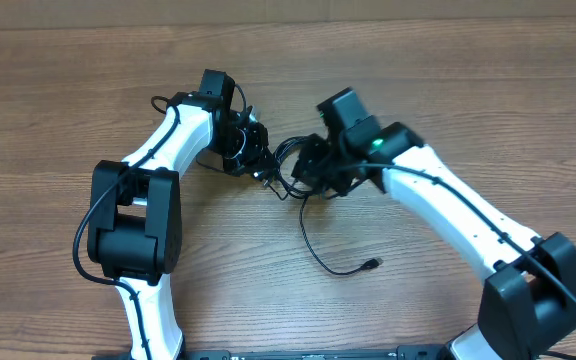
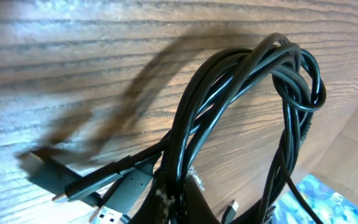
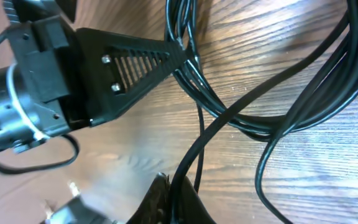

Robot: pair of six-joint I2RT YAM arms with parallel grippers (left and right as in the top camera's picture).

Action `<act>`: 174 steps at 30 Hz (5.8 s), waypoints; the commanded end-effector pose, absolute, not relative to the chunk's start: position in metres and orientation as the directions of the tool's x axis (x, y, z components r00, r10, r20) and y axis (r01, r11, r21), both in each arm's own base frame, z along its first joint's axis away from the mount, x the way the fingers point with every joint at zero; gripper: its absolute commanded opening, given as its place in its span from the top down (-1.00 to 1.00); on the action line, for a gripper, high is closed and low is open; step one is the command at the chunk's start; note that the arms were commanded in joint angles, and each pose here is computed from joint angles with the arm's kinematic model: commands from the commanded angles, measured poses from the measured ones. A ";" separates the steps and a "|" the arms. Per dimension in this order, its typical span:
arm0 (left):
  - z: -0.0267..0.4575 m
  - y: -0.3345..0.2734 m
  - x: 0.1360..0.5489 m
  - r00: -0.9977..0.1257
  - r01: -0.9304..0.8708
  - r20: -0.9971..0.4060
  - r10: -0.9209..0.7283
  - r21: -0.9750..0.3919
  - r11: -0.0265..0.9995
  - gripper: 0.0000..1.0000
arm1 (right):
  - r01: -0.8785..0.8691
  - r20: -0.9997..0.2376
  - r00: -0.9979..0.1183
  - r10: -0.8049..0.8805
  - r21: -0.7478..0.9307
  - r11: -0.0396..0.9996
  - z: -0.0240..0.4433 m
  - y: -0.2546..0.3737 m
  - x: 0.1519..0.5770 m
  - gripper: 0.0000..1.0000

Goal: Untangle cables

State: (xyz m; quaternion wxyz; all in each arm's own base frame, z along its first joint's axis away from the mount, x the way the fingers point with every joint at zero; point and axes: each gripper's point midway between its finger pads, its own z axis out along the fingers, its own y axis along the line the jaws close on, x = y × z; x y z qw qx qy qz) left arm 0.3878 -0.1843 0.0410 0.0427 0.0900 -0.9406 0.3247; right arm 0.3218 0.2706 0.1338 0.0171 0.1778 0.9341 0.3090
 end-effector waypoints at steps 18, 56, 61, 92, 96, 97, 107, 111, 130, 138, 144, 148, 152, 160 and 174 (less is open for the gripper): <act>0.019 -0.161 0.392 -0.999 -0.054 0.026 -0.048 -0.484 0.874 0.89 | 0.350 0.190 -0.933 0.306 0.683 0.641 0.155 0.195 0.336 0.93; 0.070 -0.216 0.366 -0.884 0.450 -0.303 0.357 -0.761 0.468 0.92 | 0.493 -0.026 -0.821 0.570 0.471 0.732 0.121 0.195 0.364 0.93; 0.069 -0.216 0.366 -0.884 0.449 -0.301 0.357 -0.758 0.472 0.92 | 0.481 -0.011 -0.838 0.545 0.453 0.750 0.113 0.205 0.356 0.93; 0.041 -0.192 0.378 -0.935 0.347 -0.181 0.304 -0.641 0.685 0.92 | 0.394 -0.019 -0.914 0.405 0.198 0.898 0.066 0.222 0.303 -0.27; 0.040 -0.189 0.375 -0.927 0.365 -0.184 0.325 -0.633 0.682 0.87 | 0.397 -0.140 -0.899 0.416 0.142 0.907 0.066 0.191 0.328 -0.17; 0.039 -0.188 0.375 -0.927 0.366 -0.183 0.326 -0.626 0.689 0.77 | 0.377 -0.151 -0.906 0.396 0.139 0.916 0.067 0.188 0.332 -0.15; 0.031 -0.179 0.377 -0.944 0.322 -0.141 0.298 -0.577 0.750 -0.11 | 0.402 -0.170 -0.891 0.422 0.142 0.905 0.067 0.159 0.351 0.12; 0.039 -0.191 0.373 -0.921 0.380 -0.186 0.343 -0.626 0.681 -0.05 | 0.414 -0.153 -0.885 0.439 0.170 0.894 0.068 0.156 0.355 0.12; 0.014 -0.202 0.369 -0.889 0.456 -0.154 0.432 -0.401 0.795 0.37 | 0.371 0.039 -0.925 0.379 0.315 0.874 0.029 0.162 0.366 0.74; 0.004 -0.180 0.379 -0.920 0.391 -0.118 0.373 -0.243 0.888 0.79 | 0.364 0.173 -0.931 0.322 0.357 0.860 0.005 0.194 0.346 0.92; 0.000 -0.162 0.385 -0.934 0.354 -0.104 0.342 -0.141 0.925 0.47 | 0.354 0.187 -0.934 0.306 0.348 0.868 0.002 0.226 0.331 0.92; 0.004 -0.162 0.384 -0.935 0.352 -0.095 0.341 -0.141 0.925 0.30 | 0.284 0.127 -0.959 0.255 0.368 0.885 -0.001 0.259 0.327 0.92; 0.017 -0.162 0.384 -0.943 0.332 -0.070 0.325 -0.142 0.932 0.25 | 0.255 0.054 -0.967 0.250 0.299 0.920 -0.006 0.254 0.328 0.91; 0.053 -0.164 0.384 -0.962 0.270 -0.093 0.258 -0.170 0.948 0.27 | 0.163 0.079 -0.986 0.147 0.252 0.954 0.014 0.231 0.328 0.91; 0.036 -0.049 0.393 -0.946 -0.318 -0.052 -0.319 -0.018 0.948 -0.20 | -0.291 -0.409 -0.898 -0.160 0.280 0.915 0.054 0.266 0.421 0.27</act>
